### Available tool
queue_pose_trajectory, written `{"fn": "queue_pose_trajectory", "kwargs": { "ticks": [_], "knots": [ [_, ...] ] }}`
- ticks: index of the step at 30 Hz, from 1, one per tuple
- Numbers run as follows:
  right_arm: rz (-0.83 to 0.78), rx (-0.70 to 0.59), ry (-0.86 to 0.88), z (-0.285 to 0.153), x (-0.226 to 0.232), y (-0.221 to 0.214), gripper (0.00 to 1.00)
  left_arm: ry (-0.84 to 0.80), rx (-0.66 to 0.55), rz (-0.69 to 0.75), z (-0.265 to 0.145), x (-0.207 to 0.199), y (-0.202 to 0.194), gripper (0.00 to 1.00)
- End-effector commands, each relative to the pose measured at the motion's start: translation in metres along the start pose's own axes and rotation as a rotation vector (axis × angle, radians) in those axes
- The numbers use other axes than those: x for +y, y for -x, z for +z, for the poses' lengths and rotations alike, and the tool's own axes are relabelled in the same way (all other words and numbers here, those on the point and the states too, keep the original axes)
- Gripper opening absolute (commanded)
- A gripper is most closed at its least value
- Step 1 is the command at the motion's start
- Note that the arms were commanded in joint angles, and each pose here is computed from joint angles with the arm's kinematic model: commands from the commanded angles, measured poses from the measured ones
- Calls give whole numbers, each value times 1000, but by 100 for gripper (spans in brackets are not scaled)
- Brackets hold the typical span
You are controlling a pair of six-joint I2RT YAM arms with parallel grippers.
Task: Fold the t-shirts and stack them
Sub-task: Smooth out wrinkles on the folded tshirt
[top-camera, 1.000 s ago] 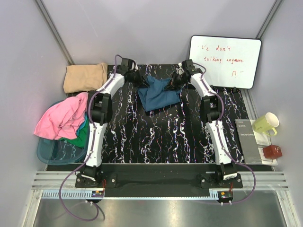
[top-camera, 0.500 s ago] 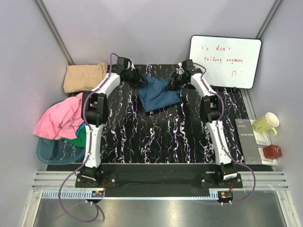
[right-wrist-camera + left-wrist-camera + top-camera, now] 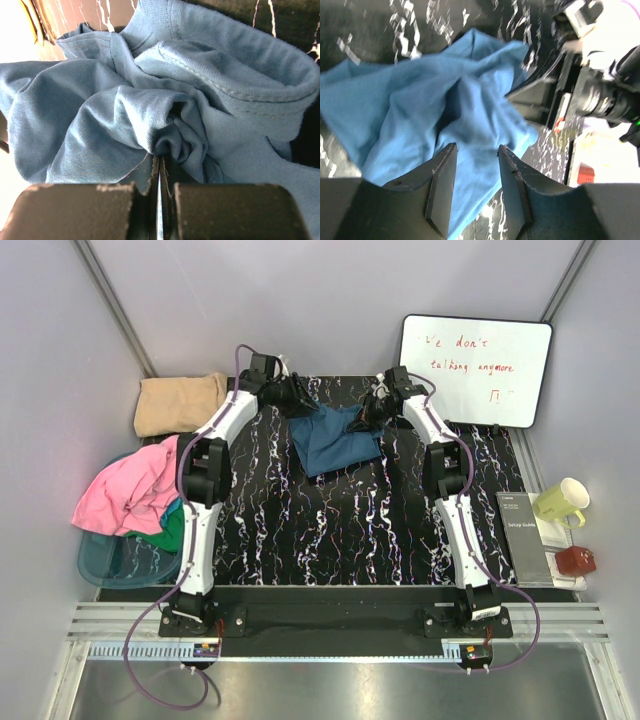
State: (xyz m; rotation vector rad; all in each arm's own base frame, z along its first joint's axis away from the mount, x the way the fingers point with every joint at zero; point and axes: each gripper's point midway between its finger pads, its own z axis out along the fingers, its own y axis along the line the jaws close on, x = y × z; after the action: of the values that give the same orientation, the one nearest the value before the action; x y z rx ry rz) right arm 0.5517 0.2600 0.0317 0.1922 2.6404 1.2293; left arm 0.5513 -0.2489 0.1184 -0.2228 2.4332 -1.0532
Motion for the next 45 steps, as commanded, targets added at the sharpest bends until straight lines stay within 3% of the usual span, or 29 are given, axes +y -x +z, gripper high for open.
{"fn": "queue_pose_trajectory", "kwargs": {
  "ticks": [1,5,8,9,19,29,30,31,32,36,39,41,45],
  "knots": [
    [-33,-23,-16,-19,9,5,0,-68,-18,13,20,-15,10,43],
    [-33,-22,-18,-20,8,5,0,-64,1,1,34,-14,1,38],
    [-33,-24,-19,-22,8,6,0,-74,18,2,37,-16,-4,17],
    [-34,-22,-20,-22,7,5,0,-72,16,5,35,-17,-3,0],
    [-26,-32,-35,-21,2,8,0,2,-168,11,-34,-7,54,0],
    [-39,-69,-55,-24,3,17,0,107,-164,-53,-37,39,49,0],
    [-39,-71,-53,-24,3,18,0,111,-159,-62,-36,44,49,3],
    [-41,-72,-51,-24,4,19,0,105,-148,-67,-34,45,47,16],
    [-42,-74,-48,-24,5,19,0,100,-141,-69,-33,45,46,48],
    [-52,-73,-27,-26,11,20,1,86,-131,-55,-40,37,43,83],
    [-89,-91,-1,-34,25,26,5,57,-124,-25,-50,24,38,89],
    [-117,-124,-5,-42,34,32,15,41,-117,-12,-55,18,34,89],
    [-154,-223,-65,-63,40,53,48,9,-84,10,-56,7,22,91]
  ]
}}
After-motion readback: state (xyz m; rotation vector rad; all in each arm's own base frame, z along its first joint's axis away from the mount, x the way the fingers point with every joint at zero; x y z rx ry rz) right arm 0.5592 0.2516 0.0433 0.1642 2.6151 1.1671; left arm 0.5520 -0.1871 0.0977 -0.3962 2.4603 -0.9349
